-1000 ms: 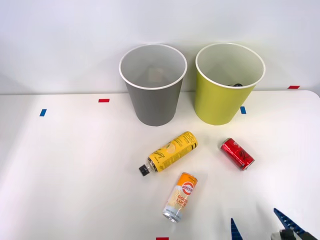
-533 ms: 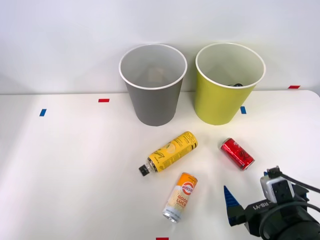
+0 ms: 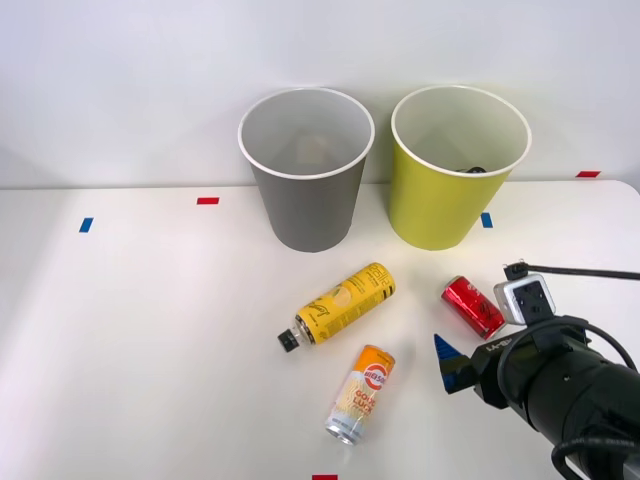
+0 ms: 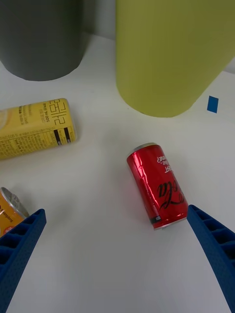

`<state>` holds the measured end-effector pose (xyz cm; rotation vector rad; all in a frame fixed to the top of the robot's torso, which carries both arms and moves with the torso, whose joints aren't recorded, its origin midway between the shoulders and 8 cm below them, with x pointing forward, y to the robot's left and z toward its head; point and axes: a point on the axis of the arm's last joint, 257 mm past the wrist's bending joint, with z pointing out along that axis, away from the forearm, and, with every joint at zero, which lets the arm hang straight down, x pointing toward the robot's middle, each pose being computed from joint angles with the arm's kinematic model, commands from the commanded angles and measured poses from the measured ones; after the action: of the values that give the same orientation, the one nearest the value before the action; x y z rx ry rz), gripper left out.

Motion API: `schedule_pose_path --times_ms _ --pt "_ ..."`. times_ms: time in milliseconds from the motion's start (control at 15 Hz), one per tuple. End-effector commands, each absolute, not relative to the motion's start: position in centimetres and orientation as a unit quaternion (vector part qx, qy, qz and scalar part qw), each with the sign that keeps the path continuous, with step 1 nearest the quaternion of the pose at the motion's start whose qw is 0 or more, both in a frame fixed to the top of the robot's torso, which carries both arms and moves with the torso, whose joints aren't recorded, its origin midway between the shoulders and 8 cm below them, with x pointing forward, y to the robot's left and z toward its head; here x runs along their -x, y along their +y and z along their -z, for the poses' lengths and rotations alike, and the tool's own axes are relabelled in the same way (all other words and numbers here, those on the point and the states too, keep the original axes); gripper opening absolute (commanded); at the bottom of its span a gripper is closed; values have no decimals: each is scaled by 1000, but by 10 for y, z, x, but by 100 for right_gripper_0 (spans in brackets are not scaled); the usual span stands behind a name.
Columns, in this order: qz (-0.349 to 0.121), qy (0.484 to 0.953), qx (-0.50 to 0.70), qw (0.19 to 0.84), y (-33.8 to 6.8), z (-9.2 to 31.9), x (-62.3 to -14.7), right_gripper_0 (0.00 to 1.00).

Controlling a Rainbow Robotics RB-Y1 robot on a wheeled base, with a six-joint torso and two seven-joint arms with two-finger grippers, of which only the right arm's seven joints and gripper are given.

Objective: Put cans in the gray bin, plastic bottles in the light green bin

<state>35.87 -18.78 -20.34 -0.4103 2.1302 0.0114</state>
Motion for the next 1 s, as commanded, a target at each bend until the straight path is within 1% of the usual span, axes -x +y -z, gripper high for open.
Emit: schedule_pose_path --times_ms 67,400,600,800,1000 --pt "-11 888 158 431 -185 196 -370 100" --pt "-11 901 172 397 -189 214 -406 100" --pt "-8 906 185 380 -191 222 -419 100" --pt "27 917 195 347 -204 226 -429 100" --pt "41 922 200 329 -211 237 -440 100"
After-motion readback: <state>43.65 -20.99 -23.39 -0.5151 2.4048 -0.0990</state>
